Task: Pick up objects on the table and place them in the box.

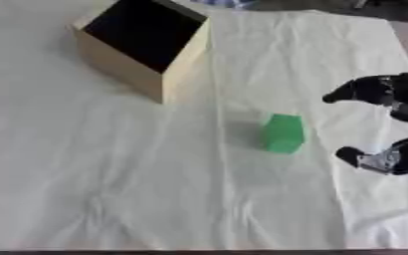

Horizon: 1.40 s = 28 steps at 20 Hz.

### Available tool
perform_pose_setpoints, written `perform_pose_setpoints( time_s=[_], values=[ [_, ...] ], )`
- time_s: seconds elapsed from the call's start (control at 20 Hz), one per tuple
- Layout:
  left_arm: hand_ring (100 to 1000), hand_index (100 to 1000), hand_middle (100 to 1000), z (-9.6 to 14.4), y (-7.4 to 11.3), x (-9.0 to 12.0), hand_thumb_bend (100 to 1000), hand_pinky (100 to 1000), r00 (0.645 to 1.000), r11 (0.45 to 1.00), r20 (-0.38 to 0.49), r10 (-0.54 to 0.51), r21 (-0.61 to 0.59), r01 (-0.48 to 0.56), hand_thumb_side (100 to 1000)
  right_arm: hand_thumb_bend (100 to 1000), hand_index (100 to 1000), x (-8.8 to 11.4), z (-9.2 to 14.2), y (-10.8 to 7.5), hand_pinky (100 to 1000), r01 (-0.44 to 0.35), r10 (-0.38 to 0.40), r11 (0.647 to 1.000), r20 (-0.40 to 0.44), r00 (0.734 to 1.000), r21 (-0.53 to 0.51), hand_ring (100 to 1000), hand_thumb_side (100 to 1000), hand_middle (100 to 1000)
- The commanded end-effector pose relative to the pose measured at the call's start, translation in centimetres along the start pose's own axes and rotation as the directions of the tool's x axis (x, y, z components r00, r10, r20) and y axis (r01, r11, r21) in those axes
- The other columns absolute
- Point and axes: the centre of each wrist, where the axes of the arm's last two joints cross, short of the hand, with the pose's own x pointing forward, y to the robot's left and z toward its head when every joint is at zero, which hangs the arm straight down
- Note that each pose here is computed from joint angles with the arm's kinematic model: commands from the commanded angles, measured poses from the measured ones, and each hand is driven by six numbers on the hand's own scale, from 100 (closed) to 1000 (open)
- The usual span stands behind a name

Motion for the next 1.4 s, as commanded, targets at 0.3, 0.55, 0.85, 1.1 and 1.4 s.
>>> perform_pose_setpoints(
  time_s=[0.3,0.55,0.85,1.1,1.4],
  values=[
    [769,846,777,-0.5,0.2,0.4,325,616,1.0,1.0,0.024,-0.001,-0.02,0.002,533,323,938,1.2,-1.0,-1.1,845,0.007,-0.007,1.0,-0.067,0.998,0.002,880,641,815],
    [769,846,777,-0.5,0.1,0.4,323,615,1.0,1.0,0.02,0.005,-0.026,-0.005,535,328,938,2.1,-2.2,-1.3,848,0.013,-0.012,1.0,-0.077,0.997,0.02,887,657,823],
    [768,845,777,-0.4,0.0,0.4,315,613,1.0,1.0,0.016,0.009,-0.03,-0.008,536,368,943,2.9,-3.1,-1.4,857,0.001,0.004,0.999,-0.096,0.995,0.052,904,666,838],
    [768,845,777,-0.4,-0.1,0.5,314,612,1.0,0.999,0.016,0.012,-0.035,-0.012,539,393,945,3.3,-3.4,-1.4,858,-0.02,0.027,0.998,-0.109,0.994,0.062,908,645,844],
    [768,842,775,-0.4,-0.2,0.5,308,610,1.0,0.999,0.014,0.016,-0.042,-0.015,544,409,946,3.5,-3.7,-1.1,862,-0.028,0.038,0.997,-0.141,0.989,0.071,917,644,852]
  ],
)
